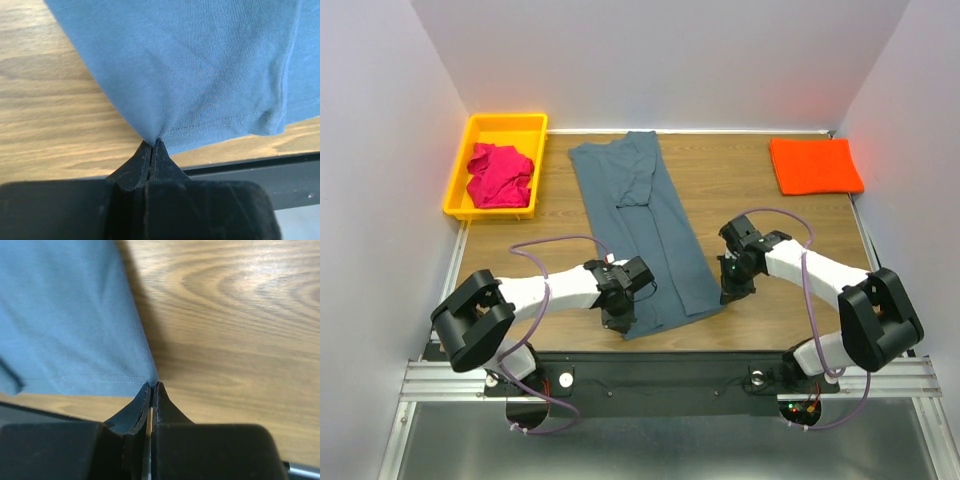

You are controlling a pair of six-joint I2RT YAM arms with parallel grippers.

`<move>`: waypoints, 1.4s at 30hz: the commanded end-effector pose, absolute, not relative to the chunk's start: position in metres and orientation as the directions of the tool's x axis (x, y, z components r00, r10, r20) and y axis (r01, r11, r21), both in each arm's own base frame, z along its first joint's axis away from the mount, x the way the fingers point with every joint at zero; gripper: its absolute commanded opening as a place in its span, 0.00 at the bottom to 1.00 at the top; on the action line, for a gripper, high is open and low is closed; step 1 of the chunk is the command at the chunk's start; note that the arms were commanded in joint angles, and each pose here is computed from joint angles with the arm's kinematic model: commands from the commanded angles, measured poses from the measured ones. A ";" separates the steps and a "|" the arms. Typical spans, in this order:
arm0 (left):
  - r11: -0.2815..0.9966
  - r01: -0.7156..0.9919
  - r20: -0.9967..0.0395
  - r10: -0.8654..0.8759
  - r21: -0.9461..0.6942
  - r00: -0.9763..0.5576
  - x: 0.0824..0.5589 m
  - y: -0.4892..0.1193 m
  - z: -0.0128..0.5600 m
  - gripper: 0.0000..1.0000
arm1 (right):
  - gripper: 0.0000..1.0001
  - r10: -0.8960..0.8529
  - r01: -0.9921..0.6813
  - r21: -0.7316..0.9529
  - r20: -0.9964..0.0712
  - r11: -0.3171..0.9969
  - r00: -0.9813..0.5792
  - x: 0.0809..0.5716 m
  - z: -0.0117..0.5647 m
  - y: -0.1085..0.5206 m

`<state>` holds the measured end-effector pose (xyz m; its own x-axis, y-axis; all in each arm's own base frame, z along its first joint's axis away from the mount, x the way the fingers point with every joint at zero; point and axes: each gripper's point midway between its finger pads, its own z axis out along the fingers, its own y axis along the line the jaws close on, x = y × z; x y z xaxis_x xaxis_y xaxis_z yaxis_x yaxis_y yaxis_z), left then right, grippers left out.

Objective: Fold and stack the t-shirts
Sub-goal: Fold the tshirt

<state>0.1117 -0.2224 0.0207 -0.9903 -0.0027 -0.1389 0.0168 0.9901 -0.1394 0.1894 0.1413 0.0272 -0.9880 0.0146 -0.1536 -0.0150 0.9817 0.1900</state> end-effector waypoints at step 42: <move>0.981 -0.178 -0.551 -0.188 -0.073 -0.813 0.382 -0.121 0.098 0.00 | 0.01 -0.028 -0.121 0.127 -0.564 0.985 -0.825 0.483 0.129 0.215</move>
